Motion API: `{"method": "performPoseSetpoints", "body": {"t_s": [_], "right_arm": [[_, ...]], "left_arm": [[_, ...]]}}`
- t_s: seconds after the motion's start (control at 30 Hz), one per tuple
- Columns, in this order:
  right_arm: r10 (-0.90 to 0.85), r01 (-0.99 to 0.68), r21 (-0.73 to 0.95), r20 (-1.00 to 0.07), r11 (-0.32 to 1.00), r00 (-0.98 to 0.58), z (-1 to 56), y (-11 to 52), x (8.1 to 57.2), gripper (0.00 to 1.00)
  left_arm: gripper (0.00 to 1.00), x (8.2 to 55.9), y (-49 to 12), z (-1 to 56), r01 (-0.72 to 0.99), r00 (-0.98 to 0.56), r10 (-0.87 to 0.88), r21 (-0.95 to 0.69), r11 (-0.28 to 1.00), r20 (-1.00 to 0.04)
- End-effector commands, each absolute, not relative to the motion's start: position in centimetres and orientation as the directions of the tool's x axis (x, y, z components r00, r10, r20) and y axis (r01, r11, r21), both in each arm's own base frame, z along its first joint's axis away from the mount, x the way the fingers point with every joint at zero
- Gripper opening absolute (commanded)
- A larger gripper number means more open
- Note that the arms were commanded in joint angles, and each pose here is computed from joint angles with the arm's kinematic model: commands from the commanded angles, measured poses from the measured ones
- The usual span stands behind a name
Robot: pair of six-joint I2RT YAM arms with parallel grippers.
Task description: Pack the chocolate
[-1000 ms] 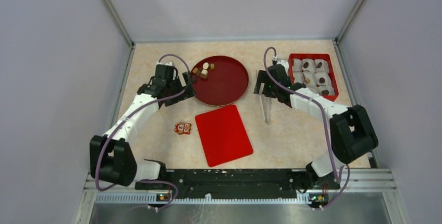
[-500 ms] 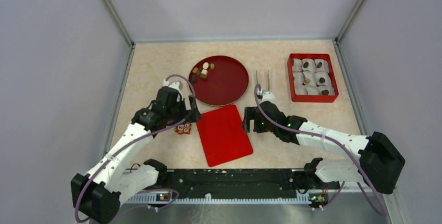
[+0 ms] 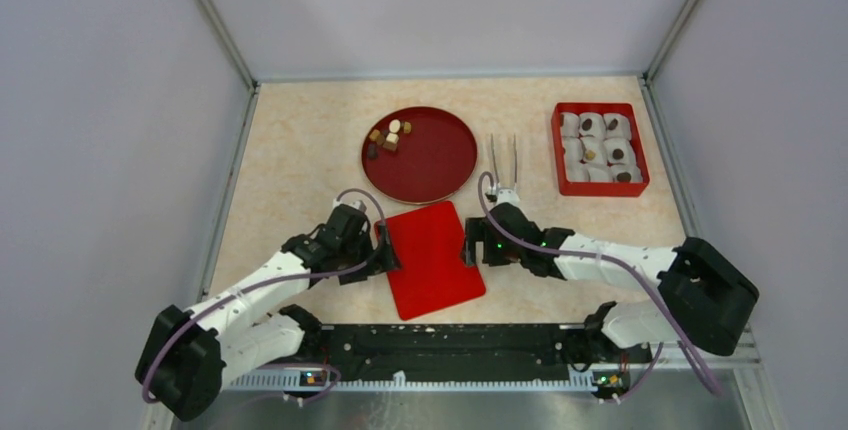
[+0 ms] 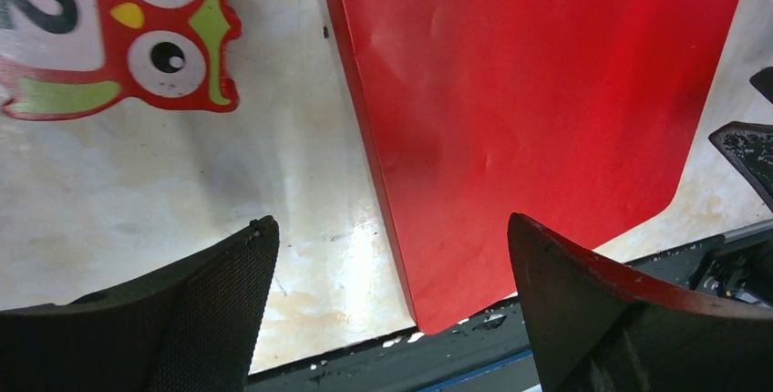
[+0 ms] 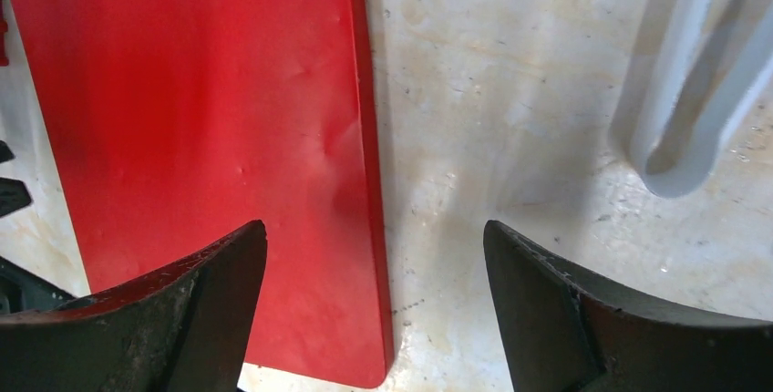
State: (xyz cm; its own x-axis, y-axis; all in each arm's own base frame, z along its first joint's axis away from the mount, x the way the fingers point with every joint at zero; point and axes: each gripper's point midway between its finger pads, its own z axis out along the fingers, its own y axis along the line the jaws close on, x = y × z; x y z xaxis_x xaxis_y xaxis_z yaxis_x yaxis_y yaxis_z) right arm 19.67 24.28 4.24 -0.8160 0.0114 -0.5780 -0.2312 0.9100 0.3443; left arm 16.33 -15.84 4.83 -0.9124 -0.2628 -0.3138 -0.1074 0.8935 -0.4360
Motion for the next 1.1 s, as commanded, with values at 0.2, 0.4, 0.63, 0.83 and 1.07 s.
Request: {"method": "performPoseSetpoints", "body": {"t_s": [0.2, 0.4, 0.63, 0.83, 1.07], "right_arm": [[0.103, -0.201, 0.477, -0.538, 0.855, -0.837, 3.2, 27.3, 19.8, 0.85], [0.115, -0.204, 0.557, -0.484, 0.805, -0.868, 3.1, 29.0, 19.0, 0.84], [0.129, -0.216, 0.586, -0.491, 0.781, -0.862, 5.8, 29.5, 19.0, 0.83], [0.227, -0.222, 0.687, -0.499, 0.692, -0.836, 10.3, 30.4, 19.2, 0.82], [0.290, -0.226, 0.751, -0.487, 0.620, -0.824, 12.9, 30.8, 19.1, 0.81]], "left_arm": [[0.99, 17.1, -19.1, 2.9, -0.089, -0.920, -0.282, -0.558, 0.825, -0.271], [0.99, 17.4, -20.0, 3.0, -0.061, -0.929, -0.260, -0.586, 0.808, -0.262], [0.99, 17.6, -21.2, 6.3, 0.049, -0.924, -0.209, -0.639, 0.767, -0.320], [0.99, 17.6, -22.2, 9.2, 0.168, -0.905, -0.164, -0.684, 0.710, -0.392], [0.99, 17.7, -22.4, 9.6, 0.178, -0.903, -0.164, -0.692, 0.700, -0.398]]}}
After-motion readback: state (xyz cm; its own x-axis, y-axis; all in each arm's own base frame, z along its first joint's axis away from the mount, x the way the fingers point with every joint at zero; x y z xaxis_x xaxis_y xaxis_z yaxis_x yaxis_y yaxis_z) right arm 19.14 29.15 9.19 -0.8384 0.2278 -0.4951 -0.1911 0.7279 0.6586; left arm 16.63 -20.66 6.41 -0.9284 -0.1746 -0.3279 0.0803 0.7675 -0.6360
